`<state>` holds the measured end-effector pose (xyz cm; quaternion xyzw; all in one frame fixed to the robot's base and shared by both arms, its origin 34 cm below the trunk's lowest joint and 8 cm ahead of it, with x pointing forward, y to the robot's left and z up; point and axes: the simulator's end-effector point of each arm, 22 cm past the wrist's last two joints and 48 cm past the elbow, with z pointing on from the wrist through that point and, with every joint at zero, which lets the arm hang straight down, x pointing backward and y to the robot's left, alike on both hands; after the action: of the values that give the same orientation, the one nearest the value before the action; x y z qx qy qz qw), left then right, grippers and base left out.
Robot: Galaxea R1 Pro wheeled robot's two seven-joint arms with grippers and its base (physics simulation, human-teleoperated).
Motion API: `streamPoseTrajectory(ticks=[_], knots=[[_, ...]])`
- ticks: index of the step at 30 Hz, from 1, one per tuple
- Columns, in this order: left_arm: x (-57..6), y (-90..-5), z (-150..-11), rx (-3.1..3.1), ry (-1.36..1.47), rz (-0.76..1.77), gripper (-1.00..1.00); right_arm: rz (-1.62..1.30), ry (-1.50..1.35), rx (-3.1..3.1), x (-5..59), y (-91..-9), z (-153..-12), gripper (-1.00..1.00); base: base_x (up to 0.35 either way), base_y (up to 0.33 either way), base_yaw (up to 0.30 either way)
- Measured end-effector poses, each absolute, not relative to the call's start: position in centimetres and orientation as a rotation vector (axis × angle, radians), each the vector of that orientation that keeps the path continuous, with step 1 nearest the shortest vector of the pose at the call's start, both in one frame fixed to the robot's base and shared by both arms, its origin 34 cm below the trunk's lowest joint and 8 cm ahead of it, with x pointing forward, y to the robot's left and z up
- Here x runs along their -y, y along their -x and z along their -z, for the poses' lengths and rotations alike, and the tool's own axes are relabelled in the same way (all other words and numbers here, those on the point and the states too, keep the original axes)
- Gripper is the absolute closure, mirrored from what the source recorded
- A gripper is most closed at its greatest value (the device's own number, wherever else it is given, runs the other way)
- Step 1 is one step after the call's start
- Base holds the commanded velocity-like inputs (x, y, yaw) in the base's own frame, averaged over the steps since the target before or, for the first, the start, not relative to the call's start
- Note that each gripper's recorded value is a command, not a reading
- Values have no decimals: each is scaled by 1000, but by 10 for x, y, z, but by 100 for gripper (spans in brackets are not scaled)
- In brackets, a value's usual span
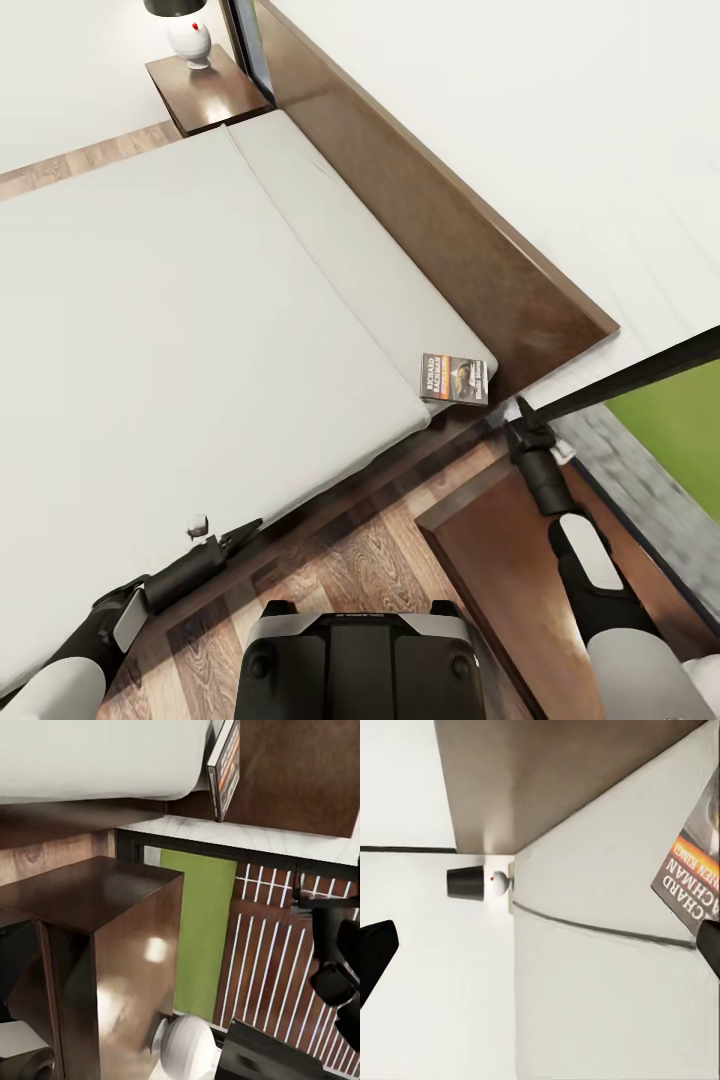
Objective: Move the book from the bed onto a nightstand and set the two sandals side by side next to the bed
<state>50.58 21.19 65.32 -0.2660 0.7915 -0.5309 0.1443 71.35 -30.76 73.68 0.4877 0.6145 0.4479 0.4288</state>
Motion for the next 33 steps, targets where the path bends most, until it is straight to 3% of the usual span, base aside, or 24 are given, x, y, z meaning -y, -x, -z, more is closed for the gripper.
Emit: streamPoseTrajectory(ticks=[22,33], knots=[[-212,-506,-652,-2285,765,1526,-100,-1154,-1154,-1655,251,-703,-717,-100,2,0,0],[-208,-506,-653,-2280,769,1533,-100,-1152,-1156,-1657,252,-703,-717,-100,128,0,0]])
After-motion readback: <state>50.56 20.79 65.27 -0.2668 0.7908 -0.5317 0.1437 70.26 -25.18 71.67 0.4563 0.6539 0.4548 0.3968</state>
